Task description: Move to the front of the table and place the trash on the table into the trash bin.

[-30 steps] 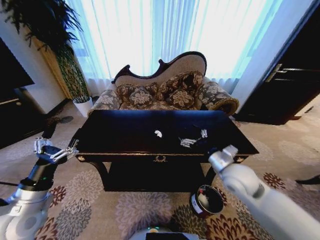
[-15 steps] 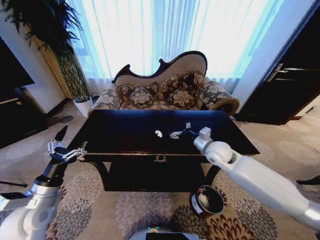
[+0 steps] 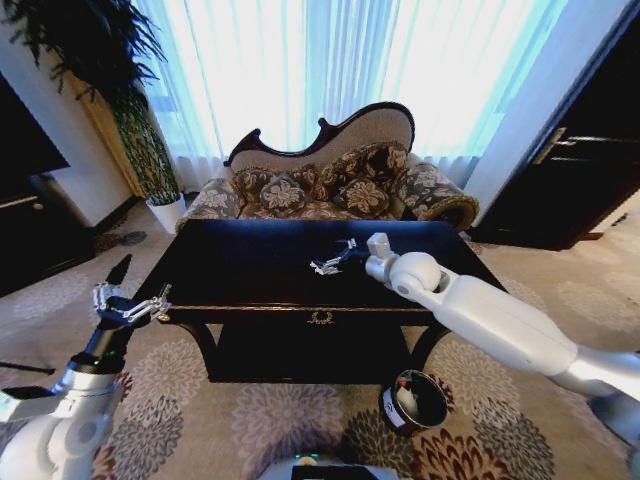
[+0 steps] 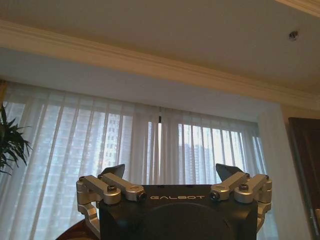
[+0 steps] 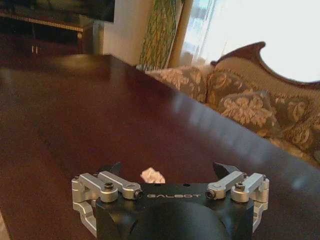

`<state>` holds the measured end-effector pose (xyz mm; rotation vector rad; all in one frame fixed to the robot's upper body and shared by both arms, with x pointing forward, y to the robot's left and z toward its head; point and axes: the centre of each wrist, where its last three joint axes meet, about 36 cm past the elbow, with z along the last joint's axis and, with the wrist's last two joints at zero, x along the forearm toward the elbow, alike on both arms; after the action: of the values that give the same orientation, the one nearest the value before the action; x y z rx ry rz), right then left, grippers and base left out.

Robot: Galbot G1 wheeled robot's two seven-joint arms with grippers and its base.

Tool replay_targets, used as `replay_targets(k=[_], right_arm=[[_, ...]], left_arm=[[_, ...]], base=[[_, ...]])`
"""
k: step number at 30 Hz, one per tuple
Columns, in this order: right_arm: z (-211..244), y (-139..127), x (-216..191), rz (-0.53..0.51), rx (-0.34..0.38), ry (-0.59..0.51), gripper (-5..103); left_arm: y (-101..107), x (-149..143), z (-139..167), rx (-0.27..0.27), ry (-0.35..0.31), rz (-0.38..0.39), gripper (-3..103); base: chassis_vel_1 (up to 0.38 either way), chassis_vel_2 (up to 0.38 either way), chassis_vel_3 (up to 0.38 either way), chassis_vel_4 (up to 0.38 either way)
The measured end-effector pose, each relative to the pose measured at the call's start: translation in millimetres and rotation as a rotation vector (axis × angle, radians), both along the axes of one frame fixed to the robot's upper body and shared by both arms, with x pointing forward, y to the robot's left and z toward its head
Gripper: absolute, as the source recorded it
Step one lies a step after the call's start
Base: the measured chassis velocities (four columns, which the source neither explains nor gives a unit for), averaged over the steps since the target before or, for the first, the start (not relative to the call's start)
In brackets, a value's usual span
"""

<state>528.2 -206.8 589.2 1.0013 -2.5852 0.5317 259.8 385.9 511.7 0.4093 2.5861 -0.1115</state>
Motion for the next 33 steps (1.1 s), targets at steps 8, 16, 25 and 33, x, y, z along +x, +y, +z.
replay_targets(k=[8,16,25,33], right_arm=[[-1.0,12.0,3.7,0.01,-0.062,0.064,100],[-8.7,20.0,5.1,0.012,-0.065,0.081,100],[-18.6,27.9,8.9,0.005,-0.058,0.095,102],[-20.7,27.4,11.3,0.001,-0.058,0.096,78]], left_arm=[[3.3,1.2,-3.8,-0.005,0.002,0.007,100],[2.9,3.2,-7.0,-0.009,0.006,0.006,100],[4.3,2.9,-6.2,-0.008,0.003,0.006,100],[4.6,3.1,-5.9,-0.009,0.001,0.005,100]], base=[[0.0,0.0,0.0,0.0],[0.0,0.0,0.0,0.0],[0.0,0.0,0.0,0.0],[0.0,0.0,0.0,0.0]])
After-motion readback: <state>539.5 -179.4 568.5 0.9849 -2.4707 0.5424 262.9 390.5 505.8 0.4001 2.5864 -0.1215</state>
